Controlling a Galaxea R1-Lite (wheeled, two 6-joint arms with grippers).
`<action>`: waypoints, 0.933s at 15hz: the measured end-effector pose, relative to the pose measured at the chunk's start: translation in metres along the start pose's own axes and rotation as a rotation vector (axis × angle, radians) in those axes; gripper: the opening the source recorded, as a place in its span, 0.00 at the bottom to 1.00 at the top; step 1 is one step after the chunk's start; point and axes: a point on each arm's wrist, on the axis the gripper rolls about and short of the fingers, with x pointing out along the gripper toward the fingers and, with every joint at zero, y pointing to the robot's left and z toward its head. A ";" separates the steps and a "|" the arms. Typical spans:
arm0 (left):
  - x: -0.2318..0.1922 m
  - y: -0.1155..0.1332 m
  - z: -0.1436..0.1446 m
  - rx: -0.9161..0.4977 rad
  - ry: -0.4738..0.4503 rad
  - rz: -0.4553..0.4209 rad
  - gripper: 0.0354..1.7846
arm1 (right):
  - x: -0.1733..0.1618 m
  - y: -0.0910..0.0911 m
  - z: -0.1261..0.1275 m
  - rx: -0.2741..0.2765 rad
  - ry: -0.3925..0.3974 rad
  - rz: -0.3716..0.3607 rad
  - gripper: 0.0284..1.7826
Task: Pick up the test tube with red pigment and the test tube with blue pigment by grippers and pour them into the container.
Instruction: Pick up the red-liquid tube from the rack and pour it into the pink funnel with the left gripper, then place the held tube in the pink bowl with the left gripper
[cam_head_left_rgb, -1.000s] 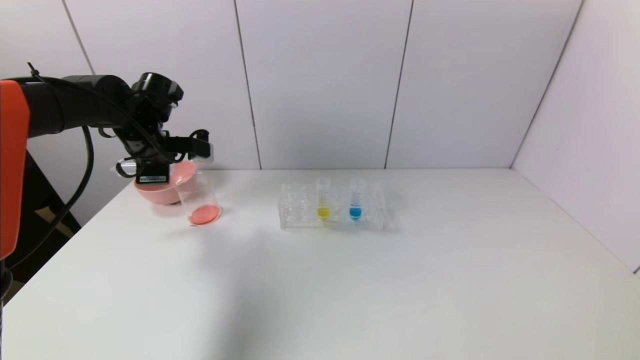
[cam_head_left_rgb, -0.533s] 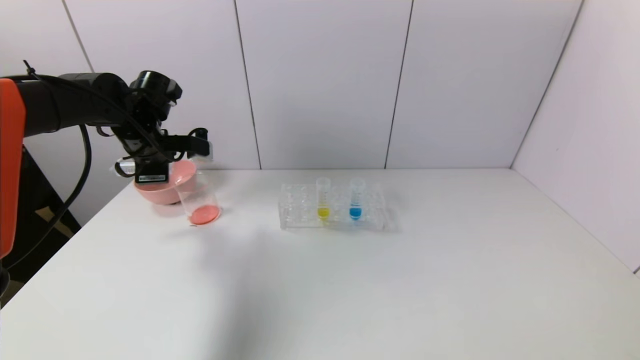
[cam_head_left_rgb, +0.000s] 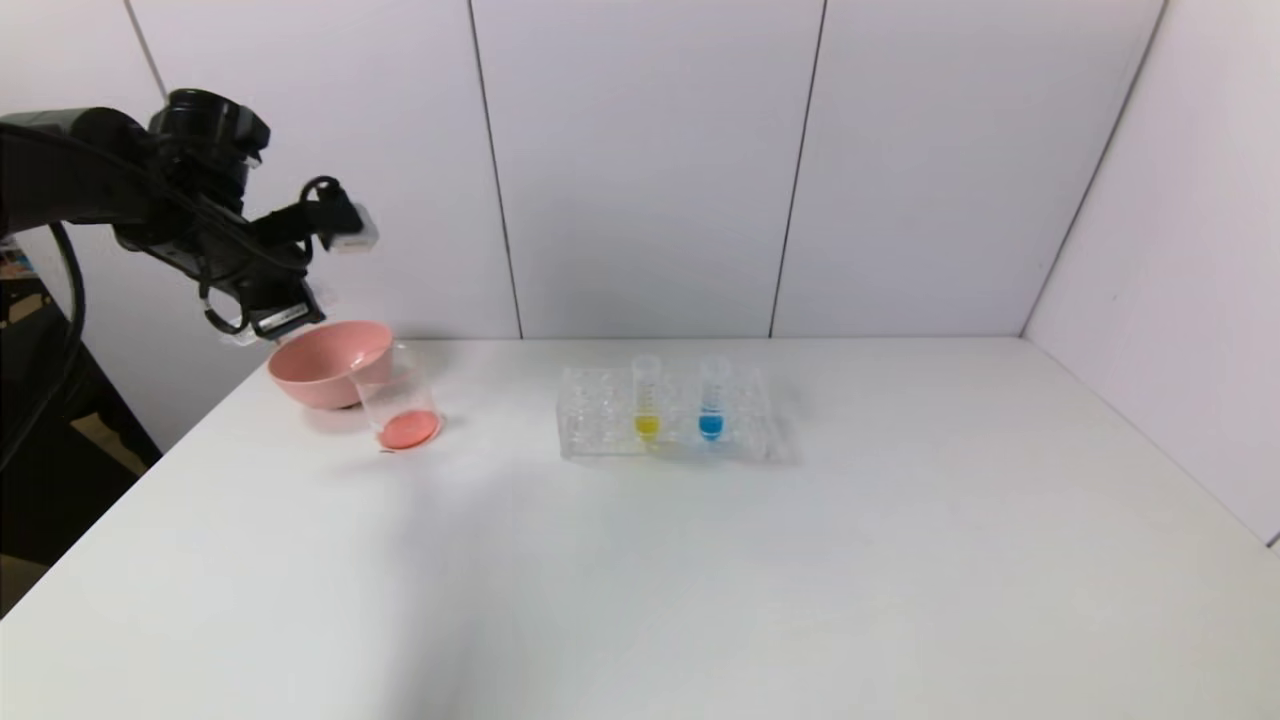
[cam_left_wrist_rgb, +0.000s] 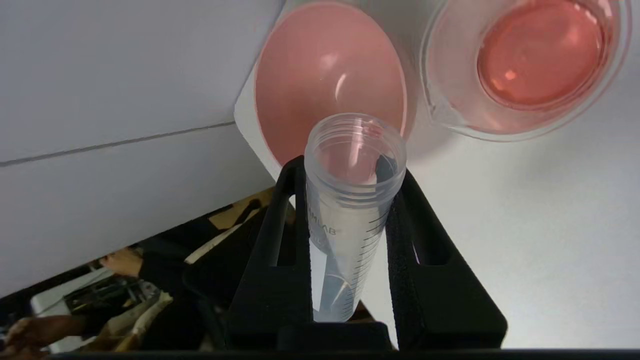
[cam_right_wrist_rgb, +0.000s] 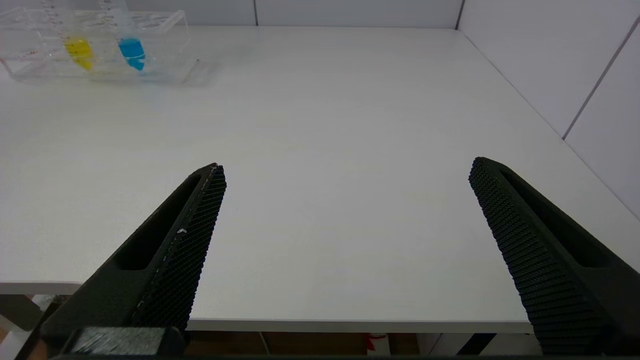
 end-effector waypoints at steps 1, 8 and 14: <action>-0.006 0.008 -0.004 -0.078 -0.056 0.006 0.23 | 0.000 0.000 0.000 0.000 0.000 0.000 1.00; -0.027 0.049 -0.020 -0.461 -0.406 0.060 0.23 | 0.000 0.000 0.000 0.000 0.000 0.000 1.00; -0.016 0.069 -0.017 -0.666 -0.601 0.173 0.23 | 0.000 0.000 0.000 0.000 0.000 0.001 1.00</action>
